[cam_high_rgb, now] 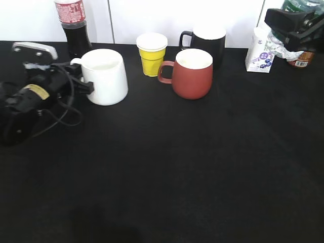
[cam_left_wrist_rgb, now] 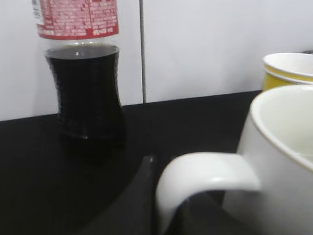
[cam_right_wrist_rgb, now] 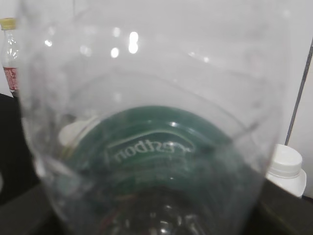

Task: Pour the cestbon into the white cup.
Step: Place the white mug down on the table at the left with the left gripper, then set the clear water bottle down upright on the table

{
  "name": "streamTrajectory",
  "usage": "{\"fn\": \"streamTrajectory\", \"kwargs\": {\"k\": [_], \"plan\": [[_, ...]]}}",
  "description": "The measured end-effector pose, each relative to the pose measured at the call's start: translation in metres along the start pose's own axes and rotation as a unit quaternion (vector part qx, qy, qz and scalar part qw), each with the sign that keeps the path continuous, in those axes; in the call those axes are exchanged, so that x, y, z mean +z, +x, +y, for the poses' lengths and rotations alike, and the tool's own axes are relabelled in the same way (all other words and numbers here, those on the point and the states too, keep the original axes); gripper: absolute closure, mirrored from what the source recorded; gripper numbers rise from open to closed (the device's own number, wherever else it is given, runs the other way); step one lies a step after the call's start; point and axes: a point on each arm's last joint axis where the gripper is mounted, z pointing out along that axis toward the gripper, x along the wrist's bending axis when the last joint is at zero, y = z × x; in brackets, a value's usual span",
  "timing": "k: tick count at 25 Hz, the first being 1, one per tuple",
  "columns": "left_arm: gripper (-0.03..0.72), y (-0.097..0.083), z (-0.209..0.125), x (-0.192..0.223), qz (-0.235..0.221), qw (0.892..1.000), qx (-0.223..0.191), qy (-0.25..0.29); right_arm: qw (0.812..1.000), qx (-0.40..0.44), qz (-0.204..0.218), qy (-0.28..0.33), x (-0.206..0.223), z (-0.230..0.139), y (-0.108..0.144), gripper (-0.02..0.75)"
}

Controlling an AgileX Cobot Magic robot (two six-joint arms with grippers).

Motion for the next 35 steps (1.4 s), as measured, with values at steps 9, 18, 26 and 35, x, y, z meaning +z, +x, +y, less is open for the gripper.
{"fn": "streamTrajectory", "kwargs": {"k": [9,18,26,35], "plan": [[0.366,-0.002,-0.006,-0.019,0.000,1.000,-0.013,0.004,1.000,0.000,0.000,0.000,0.000,0.000,0.000,0.248],[0.356,-0.032,0.059,-0.131,-0.066,0.997,-0.027,-0.026,0.996,0.011,-0.066,0.051,0.005,-0.021,-0.016,0.248],[0.356,-0.041,0.084,-0.150,-0.100,0.995,0.016,-0.014,0.993,0.020,-0.082,0.087,0.029,-0.108,-0.035,0.248],[0.356,-0.043,0.084,-0.151,-0.109,0.994,0.022,-0.010,0.990,0.029,-0.093,0.102,0.031,-0.140,-0.039,0.153]]}}
